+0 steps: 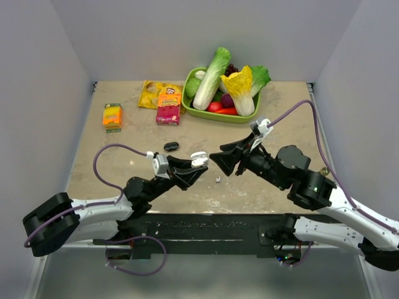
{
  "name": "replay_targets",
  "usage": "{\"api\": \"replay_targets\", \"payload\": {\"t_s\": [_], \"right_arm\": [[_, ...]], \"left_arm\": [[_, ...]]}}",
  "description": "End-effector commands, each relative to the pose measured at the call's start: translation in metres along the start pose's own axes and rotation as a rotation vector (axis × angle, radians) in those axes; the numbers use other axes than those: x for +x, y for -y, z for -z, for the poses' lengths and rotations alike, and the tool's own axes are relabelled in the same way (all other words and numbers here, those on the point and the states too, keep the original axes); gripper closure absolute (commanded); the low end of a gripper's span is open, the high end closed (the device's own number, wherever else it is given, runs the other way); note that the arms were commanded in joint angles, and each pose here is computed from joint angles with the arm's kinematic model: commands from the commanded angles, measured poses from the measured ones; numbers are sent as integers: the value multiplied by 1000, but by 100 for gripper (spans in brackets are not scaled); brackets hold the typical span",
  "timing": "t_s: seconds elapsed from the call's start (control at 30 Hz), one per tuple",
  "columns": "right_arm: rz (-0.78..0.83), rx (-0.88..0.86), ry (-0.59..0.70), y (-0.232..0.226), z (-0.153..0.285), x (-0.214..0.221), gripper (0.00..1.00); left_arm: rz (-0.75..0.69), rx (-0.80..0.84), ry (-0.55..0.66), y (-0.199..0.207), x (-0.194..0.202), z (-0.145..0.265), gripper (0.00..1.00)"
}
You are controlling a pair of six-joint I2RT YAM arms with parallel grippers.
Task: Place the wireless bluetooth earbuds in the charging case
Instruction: Place the earbud in the charging case.
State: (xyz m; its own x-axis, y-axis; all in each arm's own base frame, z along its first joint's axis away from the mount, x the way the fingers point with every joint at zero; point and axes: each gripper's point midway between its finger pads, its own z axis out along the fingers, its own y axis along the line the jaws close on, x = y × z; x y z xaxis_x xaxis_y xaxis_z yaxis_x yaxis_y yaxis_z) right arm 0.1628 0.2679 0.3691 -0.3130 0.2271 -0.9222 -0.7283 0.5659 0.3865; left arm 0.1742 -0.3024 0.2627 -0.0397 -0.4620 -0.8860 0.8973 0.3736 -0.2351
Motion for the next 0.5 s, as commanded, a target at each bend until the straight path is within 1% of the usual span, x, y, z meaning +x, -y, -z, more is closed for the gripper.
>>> {"api": "replay_targets", "payload": {"t_s": [0.0, 0.2, 0.47], "right_arm": [[64, 108, -42, 24, 0, 14, 42], [83, 114, -96, 27, -7, 29, 42], [86, 132, -134, 32, -14, 41, 42]], "left_arm": [[-36, 91, 179, 21, -48, -2, 100], [-33, 102, 185, 24, -51, -1, 100], [-32, 109, 186, 26, -52, 0, 100]]}}
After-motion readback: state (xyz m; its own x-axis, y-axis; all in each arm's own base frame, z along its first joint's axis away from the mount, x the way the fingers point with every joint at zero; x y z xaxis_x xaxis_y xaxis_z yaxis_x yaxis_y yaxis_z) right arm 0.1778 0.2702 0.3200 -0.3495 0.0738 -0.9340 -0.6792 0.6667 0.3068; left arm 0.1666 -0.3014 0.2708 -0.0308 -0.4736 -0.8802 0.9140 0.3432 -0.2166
